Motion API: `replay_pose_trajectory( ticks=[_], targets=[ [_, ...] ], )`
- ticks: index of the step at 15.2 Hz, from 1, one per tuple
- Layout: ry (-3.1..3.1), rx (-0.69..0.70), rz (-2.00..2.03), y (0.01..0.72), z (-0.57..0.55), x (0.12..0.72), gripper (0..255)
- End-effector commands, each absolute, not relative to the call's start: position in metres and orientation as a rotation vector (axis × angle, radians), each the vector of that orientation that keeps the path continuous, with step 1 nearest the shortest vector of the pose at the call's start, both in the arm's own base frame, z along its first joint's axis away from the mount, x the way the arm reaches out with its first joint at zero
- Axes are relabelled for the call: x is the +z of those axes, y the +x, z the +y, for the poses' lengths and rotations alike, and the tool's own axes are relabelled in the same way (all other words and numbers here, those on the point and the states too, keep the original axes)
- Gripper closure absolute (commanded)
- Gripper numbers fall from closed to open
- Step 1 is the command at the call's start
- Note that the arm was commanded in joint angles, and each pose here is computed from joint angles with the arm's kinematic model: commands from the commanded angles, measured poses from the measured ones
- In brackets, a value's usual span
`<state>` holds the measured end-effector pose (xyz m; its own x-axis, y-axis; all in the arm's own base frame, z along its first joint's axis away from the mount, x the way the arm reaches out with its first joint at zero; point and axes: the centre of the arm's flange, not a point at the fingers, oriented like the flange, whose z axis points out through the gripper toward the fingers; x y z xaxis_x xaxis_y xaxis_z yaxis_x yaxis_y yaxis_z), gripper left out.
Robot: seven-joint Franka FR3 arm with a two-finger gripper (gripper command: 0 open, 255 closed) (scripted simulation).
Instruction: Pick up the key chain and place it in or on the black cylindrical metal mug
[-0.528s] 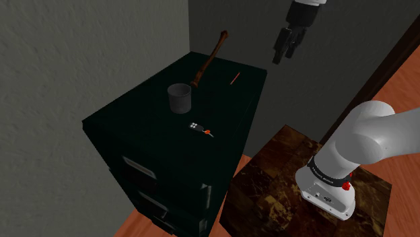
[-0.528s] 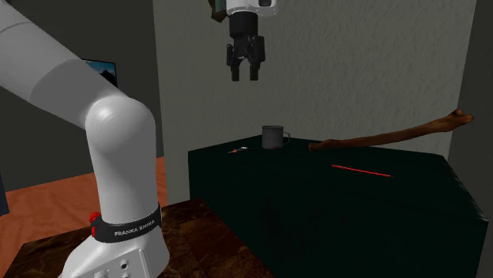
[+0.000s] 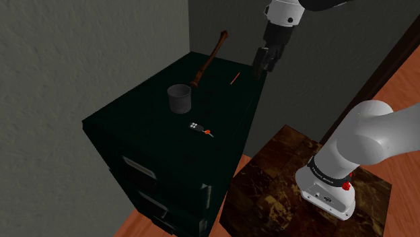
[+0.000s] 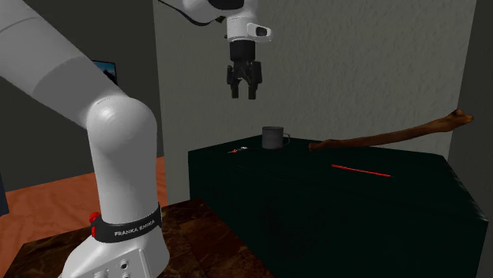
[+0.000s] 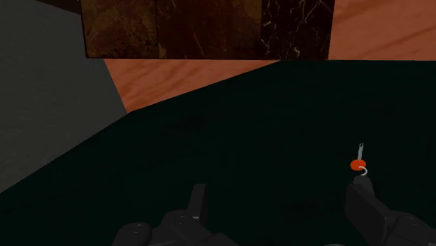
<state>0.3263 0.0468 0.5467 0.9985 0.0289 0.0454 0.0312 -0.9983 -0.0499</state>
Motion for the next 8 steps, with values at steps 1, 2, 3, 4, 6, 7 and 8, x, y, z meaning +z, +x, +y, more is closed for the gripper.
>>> replay_pose_trajectory(
  ticks=[1, 2, 3, 4, 6, 7, 8],
  targets=[
    [-3.093, -0.069, -0.057, 0.338, 0.07, 0.531, 0],
    [-3.095, -0.067, -0.062, 0.343, 0.079, 0.523, 0],
    [-3.097, -0.066, -0.068, 0.348, 0.088, 0.515, 0],
    [-3.099, -0.065, -0.073, 0.353, 0.098, 0.507, 0],
    [-3.102, -0.062, -0.084, 0.363, 0.117, 0.49, 0],
    [-3.104, -0.061, -0.089, 0.368, 0.126, 0.482, 0],
    [-3.106, -0.059, -0.095, 0.373, 0.136, 0.474, 0]
  ],
)
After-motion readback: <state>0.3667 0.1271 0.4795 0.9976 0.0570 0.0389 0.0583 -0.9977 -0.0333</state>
